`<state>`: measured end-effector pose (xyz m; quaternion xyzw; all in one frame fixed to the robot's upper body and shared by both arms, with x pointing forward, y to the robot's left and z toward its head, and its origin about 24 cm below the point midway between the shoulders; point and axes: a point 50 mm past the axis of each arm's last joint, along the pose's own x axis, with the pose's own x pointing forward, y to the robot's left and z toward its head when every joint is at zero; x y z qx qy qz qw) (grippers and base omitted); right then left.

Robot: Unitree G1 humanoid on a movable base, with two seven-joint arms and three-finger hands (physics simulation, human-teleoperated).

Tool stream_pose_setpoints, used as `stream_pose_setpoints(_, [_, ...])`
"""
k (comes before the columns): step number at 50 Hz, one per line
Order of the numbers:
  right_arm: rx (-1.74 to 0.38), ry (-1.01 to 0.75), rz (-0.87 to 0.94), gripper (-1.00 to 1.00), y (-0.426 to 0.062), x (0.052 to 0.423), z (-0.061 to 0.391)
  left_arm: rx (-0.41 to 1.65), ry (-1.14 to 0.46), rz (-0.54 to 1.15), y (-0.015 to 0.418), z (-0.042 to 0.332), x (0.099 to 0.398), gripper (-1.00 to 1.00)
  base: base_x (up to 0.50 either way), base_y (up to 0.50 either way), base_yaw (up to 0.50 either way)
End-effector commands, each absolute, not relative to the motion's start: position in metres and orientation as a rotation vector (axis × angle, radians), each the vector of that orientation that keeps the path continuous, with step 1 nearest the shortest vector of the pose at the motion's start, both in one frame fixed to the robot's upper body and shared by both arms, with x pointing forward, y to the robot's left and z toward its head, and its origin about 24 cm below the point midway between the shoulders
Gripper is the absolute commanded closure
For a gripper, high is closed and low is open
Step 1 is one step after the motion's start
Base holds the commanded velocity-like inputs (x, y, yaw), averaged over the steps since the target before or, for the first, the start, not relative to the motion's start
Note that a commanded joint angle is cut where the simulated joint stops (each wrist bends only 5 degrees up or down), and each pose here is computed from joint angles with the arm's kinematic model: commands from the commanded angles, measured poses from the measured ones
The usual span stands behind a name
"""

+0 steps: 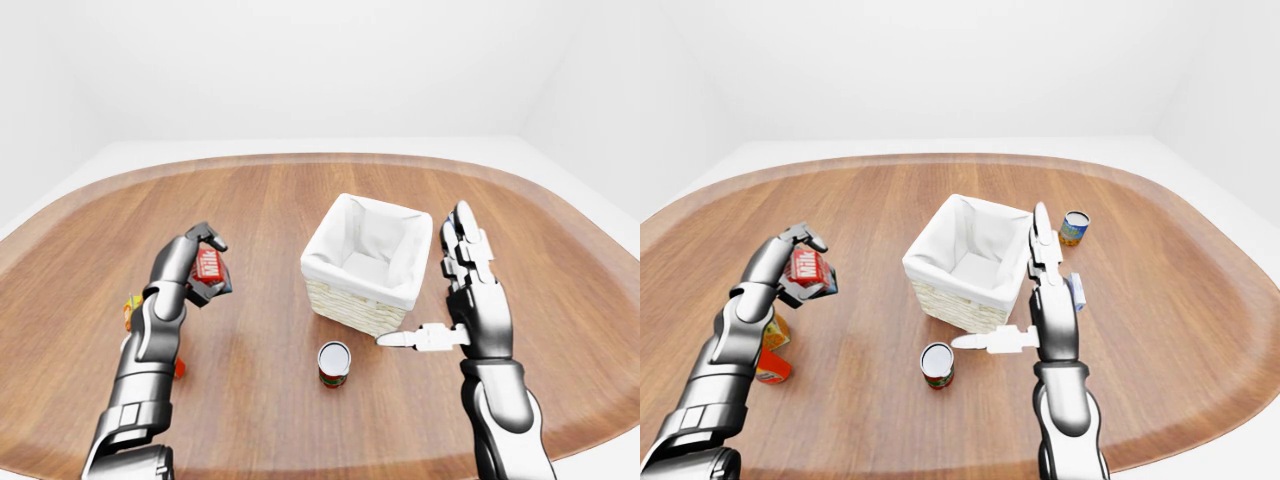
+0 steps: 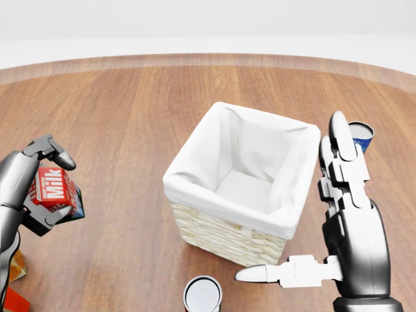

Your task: Pick the milk and place it in the basket.

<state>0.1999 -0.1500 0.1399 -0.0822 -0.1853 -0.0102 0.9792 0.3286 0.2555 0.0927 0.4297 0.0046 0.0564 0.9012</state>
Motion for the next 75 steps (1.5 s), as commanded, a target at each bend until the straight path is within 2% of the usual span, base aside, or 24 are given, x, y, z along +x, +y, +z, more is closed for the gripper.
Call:
stream_pose_setpoints(1, [-0.167,-0.376,-0.022,-1.00,-0.150,0.200,0.140,0.889,-0.108,0.171,0.255,0.129,0.332,1.00,0.00,0.00,0.00])
stream_pose_setpoints(28, [-0.169,-0.370,-0.017,-1.00,-0.149,0.200,0.139,0.927,-0.235,0.152,0.234,0.189,0.328,1.00,0.00,0.00,0.00])
stream_pose_setpoints(75, [-0.172,-0.354,-0.017,-1.00,-0.149,0.201,0.136,0.991,-0.513,0.010,0.170,0.246,0.312,1.00,0.00,0.00,0.00])
